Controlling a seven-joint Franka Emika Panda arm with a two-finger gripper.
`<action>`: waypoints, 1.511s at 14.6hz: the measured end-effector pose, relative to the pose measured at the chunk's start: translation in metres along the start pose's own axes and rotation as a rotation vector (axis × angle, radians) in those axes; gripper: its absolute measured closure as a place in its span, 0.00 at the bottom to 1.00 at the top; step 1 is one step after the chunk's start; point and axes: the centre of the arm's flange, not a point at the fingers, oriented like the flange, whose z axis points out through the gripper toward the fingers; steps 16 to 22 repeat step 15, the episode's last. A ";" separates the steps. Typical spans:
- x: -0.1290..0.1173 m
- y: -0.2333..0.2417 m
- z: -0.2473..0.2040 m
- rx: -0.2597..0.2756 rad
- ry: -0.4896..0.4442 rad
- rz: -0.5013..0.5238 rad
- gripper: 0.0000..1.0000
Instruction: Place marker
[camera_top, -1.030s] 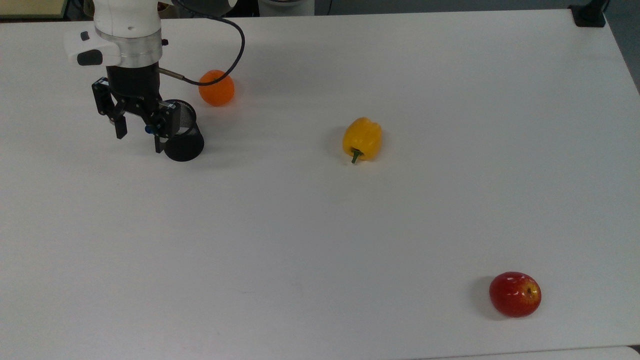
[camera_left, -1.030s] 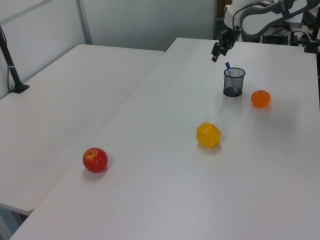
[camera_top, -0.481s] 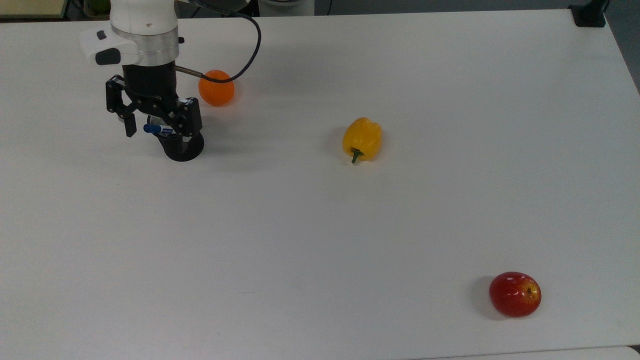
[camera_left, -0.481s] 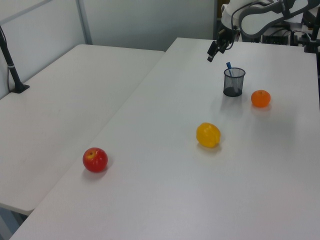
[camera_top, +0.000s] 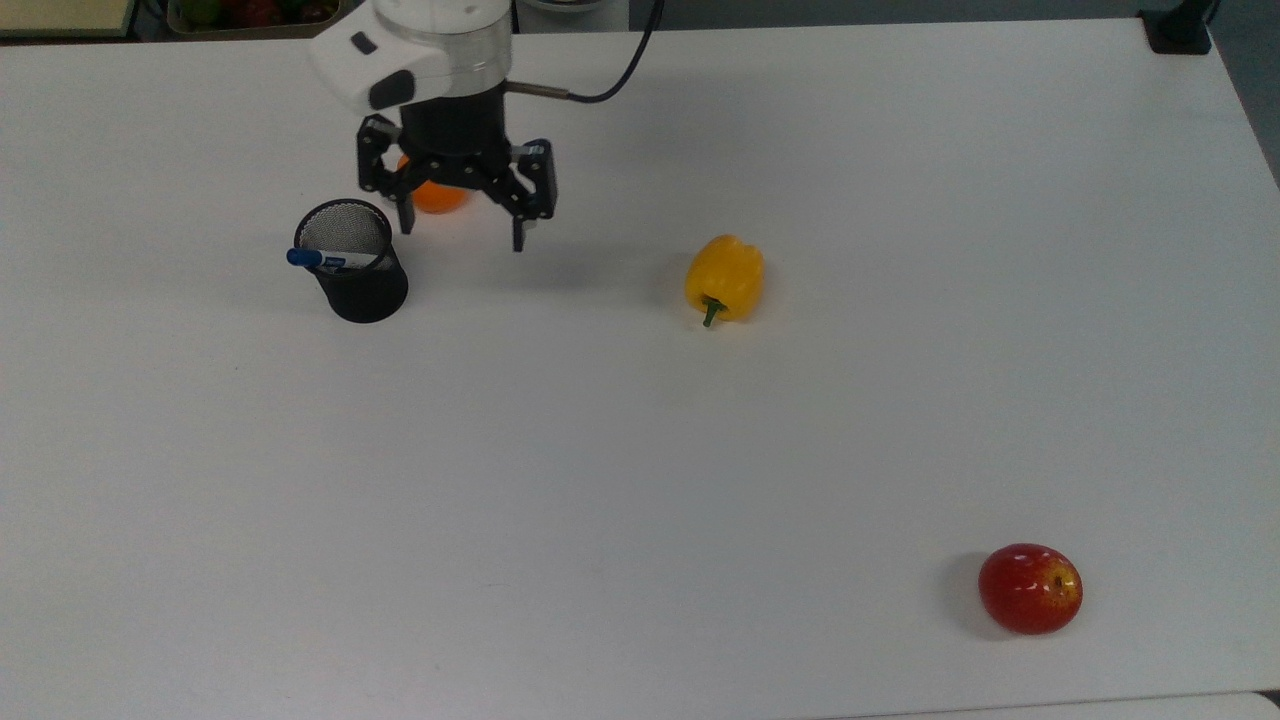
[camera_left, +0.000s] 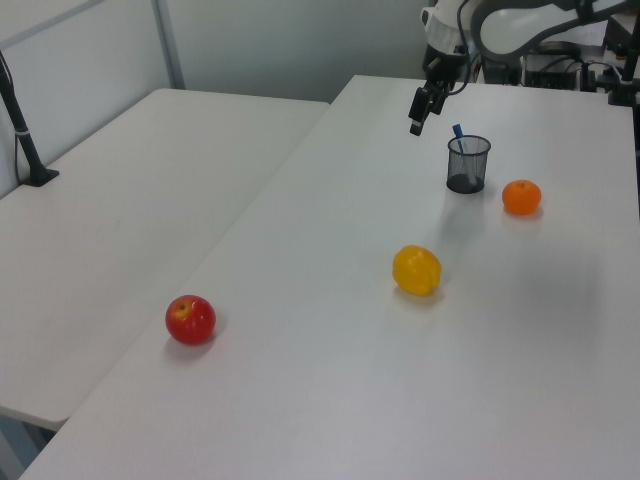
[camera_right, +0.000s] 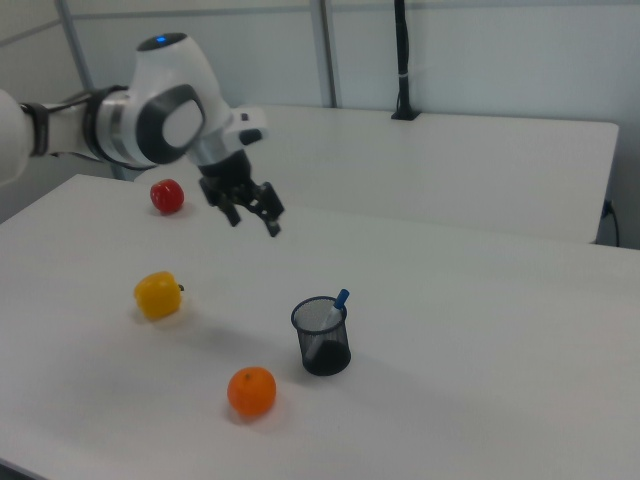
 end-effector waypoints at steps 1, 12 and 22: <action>-0.005 -0.016 -0.008 0.002 -0.032 -0.025 0.00; -0.068 -0.066 -0.119 0.003 -0.208 -0.172 0.00; -0.071 -0.062 -0.124 0.003 -0.210 -0.167 0.00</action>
